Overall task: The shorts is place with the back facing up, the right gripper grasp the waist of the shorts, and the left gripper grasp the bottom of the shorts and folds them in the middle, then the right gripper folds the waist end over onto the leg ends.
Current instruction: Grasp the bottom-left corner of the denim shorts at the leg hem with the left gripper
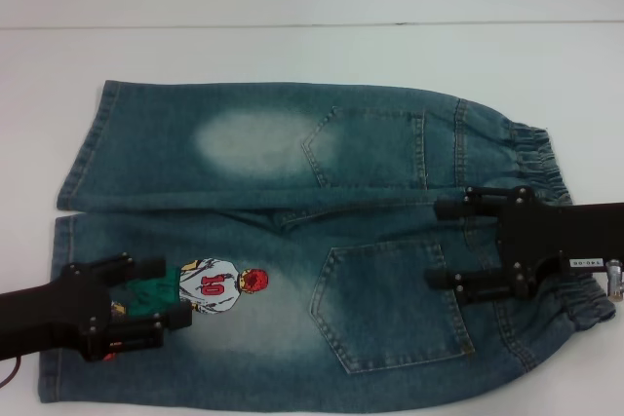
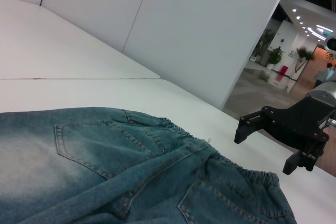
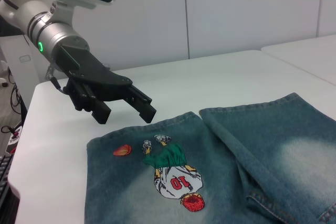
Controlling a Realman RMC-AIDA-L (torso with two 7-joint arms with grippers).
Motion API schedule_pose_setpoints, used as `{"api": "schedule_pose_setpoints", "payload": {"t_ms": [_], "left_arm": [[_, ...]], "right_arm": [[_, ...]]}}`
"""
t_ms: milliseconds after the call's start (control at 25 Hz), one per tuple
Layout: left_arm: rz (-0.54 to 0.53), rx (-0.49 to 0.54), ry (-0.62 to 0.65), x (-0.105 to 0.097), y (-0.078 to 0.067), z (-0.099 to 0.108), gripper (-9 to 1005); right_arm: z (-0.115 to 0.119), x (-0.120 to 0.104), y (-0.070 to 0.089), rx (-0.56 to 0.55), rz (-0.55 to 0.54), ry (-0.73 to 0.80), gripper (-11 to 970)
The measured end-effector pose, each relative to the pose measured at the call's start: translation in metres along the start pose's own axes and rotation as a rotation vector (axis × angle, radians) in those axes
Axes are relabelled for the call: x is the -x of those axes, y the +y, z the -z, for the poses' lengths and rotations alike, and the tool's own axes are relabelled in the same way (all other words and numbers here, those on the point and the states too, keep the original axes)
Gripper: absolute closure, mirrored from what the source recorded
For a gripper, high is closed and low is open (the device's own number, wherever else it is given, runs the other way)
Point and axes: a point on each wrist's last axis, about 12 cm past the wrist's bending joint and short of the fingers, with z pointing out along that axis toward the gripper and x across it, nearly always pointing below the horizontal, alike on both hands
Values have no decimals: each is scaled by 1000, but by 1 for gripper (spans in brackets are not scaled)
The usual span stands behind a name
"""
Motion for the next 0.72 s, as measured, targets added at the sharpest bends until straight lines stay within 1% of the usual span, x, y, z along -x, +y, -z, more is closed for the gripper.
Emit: {"api": "schedule_pose_setpoints", "payload": {"t_ms": [400,720], "left_arm": [[0,-18,30,0,-1,-2,125],[3,-11,30,0,0,-2,124]], "right_arm": [[0,2,-1,0,7,1,82],[-6,4,-4,1,16,6,81]]}}
